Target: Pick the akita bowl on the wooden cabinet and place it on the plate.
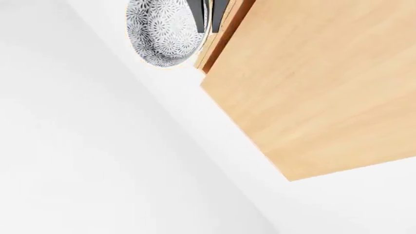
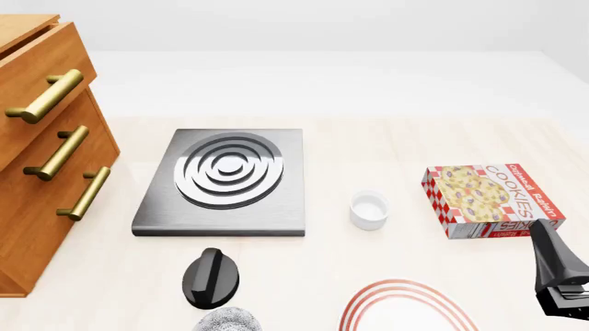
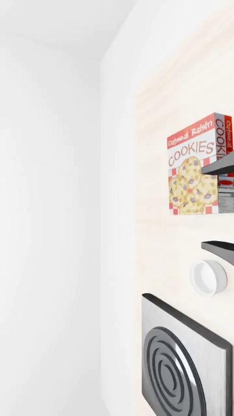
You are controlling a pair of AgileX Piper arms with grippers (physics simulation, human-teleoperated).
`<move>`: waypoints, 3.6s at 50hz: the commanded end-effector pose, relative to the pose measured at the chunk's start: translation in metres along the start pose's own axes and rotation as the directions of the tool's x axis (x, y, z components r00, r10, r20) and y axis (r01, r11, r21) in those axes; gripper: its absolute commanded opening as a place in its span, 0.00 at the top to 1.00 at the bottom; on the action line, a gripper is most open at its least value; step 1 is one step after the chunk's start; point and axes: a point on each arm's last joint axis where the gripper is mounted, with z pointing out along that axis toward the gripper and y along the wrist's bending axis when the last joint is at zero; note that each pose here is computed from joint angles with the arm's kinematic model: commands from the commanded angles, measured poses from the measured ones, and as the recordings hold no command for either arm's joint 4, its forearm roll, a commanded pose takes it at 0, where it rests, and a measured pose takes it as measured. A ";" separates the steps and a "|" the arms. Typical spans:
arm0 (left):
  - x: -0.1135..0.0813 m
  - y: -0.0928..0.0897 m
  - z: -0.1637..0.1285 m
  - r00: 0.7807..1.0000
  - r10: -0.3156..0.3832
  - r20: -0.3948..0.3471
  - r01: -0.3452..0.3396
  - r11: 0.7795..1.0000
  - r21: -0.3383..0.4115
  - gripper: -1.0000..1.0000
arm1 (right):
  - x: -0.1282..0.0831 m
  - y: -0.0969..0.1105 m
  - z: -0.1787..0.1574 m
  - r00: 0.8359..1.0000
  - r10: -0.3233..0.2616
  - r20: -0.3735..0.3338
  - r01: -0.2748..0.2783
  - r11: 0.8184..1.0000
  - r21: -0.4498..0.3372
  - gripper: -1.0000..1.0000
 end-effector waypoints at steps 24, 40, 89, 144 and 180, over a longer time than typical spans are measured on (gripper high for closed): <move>0.019 -0.047 -0.035 0.994 0.023 -0.106 -0.002 0.980 0.198 1.00 | 0.000 0.000 0.000 1.000 0.000 0.000 0.000 1.000 0.000 0.00; 0.033 -0.056 -0.046 0.985 0.058 -0.161 -0.015 0.966 0.257 1.00 | 0.000 0.000 0.000 1.000 0.000 0.000 0.000 1.000 0.000 0.00; 0.062 -0.075 -0.101 0.927 0.225 -0.302 -0.065 0.886 0.459 1.00 | 0.000 0.000 0.000 1.000 0.000 0.000 0.000 1.000 0.000 0.00; 0.109 -0.099 -0.110 0.814 0.431 -0.389 -0.120 0.781 0.613 1.00 | 0.000 0.000 0.000 1.000 0.000 0.000 0.000 1.000 0.000 0.00; 0.150 -0.105 -0.116 0.725 0.528 -0.441 -0.115 0.725 0.679 1.00 | 0.000 0.000 0.000 1.000 0.000 0.000 0.000 1.000 0.000 0.00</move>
